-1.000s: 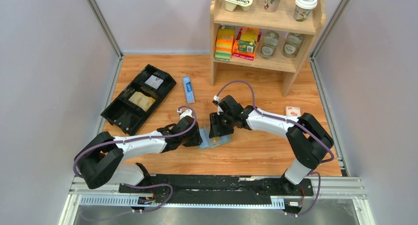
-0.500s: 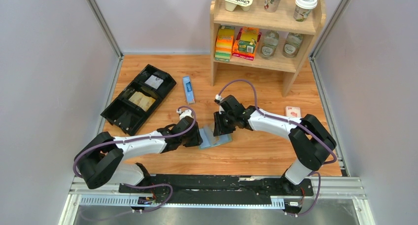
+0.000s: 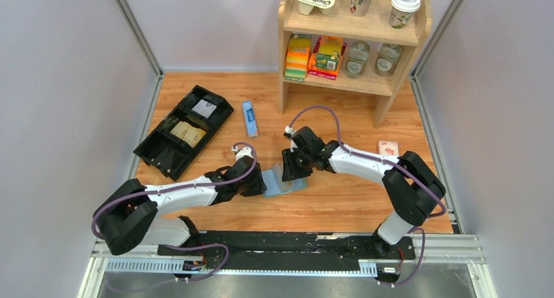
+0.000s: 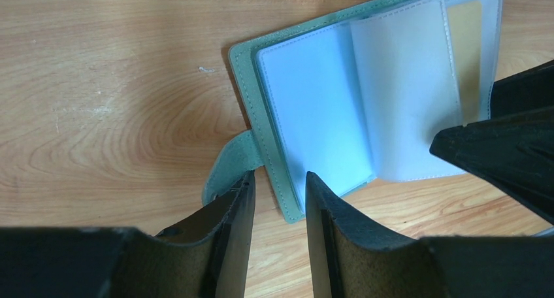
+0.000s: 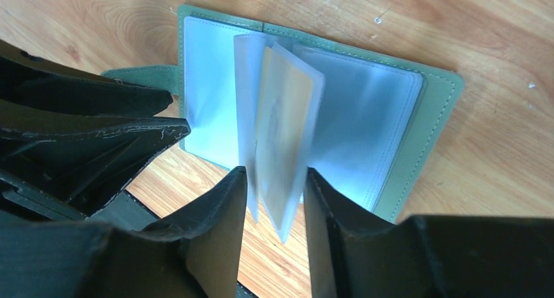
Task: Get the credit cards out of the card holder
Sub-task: Remove the credit card from the card holder.
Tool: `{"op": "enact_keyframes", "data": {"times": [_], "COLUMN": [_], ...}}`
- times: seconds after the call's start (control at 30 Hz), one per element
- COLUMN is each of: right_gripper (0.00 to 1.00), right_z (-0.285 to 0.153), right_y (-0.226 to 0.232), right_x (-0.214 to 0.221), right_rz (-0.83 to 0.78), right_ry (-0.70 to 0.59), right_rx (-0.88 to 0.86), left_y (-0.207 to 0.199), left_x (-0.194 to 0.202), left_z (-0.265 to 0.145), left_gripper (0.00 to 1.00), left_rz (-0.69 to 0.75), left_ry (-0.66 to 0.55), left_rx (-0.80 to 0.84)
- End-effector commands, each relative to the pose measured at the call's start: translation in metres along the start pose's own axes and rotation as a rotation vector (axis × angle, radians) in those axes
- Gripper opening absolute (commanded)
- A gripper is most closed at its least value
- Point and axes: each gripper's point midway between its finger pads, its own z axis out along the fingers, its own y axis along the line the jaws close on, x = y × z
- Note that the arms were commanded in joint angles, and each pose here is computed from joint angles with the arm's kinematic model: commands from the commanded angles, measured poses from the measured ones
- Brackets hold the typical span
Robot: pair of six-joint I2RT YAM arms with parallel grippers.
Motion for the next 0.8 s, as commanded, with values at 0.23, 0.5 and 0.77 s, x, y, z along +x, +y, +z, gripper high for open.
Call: {"op": "enact_keyframes", "data": {"times": [0.23,0.5,0.77], "right_gripper": [0.45,0.41,0.22], "right_z": [-0.020,-0.028,-0.010], "right_y": [0.031,0.026,0.005], "right_x": [-0.020,-0.028,-0.020], "right_rz": [-0.011,0.014,0.036], "right_ry": [-0.061,-0.091,-0.065], "right_rx": [-0.134,-0.136,-0.070], "left_y": [0.000,0.002,0.001], "left_x": [0.002,0.004,0.001], "left_z": [0.003,0.003,-0.002], "left_gripper": [0.43,0.42,0.43], "left_rz": [-0.006,-0.011,-0.019], "left_ry": [0.006,0.005,-0.010], "left_rx": [-0.001,-0.003,0.000]}}
